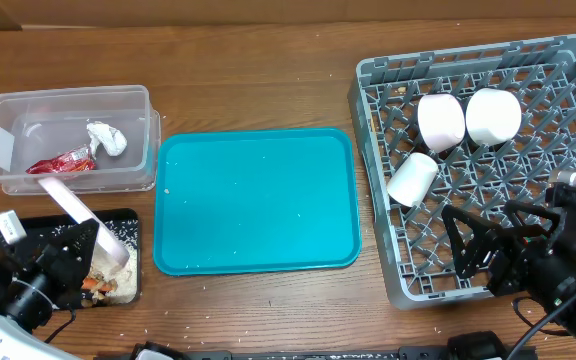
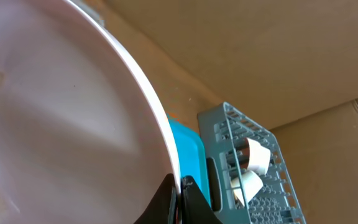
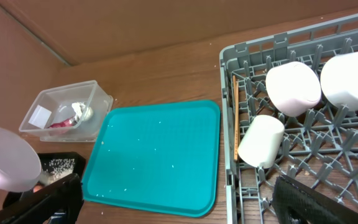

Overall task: Sort waste into correct bins and load items into the dishwasher
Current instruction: 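Tip the plate's rice and peanuts onto the black tray, then carry the white plate to the rack and stand it upright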

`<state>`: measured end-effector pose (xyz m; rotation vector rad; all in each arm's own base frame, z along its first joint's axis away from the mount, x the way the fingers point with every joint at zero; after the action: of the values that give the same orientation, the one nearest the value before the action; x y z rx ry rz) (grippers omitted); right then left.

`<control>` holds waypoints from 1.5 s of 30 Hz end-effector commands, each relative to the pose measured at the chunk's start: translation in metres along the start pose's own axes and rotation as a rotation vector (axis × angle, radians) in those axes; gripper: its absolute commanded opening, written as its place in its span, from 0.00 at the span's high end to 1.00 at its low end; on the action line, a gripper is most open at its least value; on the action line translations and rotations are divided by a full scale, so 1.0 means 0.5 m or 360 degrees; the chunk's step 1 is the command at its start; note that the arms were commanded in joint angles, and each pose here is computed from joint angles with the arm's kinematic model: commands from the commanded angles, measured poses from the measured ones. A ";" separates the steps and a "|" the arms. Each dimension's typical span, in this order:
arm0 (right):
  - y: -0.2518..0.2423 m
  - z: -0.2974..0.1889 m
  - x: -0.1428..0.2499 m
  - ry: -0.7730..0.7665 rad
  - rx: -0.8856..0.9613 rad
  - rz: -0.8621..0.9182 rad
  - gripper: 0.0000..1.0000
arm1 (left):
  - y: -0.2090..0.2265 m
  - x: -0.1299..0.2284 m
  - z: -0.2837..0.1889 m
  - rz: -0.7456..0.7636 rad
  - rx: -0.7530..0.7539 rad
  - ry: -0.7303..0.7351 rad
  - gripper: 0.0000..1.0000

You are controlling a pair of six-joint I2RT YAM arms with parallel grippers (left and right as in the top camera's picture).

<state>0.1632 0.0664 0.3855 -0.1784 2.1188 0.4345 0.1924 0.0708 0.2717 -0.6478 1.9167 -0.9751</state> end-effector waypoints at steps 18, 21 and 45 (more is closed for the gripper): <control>0.001 0.000 -0.003 -0.0008 -0.0002 -0.0005 0.00 | -0.031 0.007 0.017 0.0203 0.0115 0.0026 0.96; 0.001 0.000 -0.003 -0.0008 -0.0002 -0.0005 0.00 | -0.043 0.030 0.041 0.0293 0.0157 0.0162 0.96; 0.001 0.000 -0.003 -0.0008 -0.0002 -0.0005 0.00 | -0.055 0.302 0.423 0.0927 -0.0746 0.0855 0.96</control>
<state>0.1631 0.0665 0.3854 -0.1790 2.1191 0.4351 0.2934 -0.1370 0.1762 0.0991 2.6079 -0.5059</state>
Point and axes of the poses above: each gripper's point midway between its finger pads, its own z axis out along the fingers, its own y axis along the line the jaws close on, x = y × z, the point moved 1 cm from there along -z, back along the fingers, and after that the axes turned 10 degrees about -z, right-handed, at the moved point
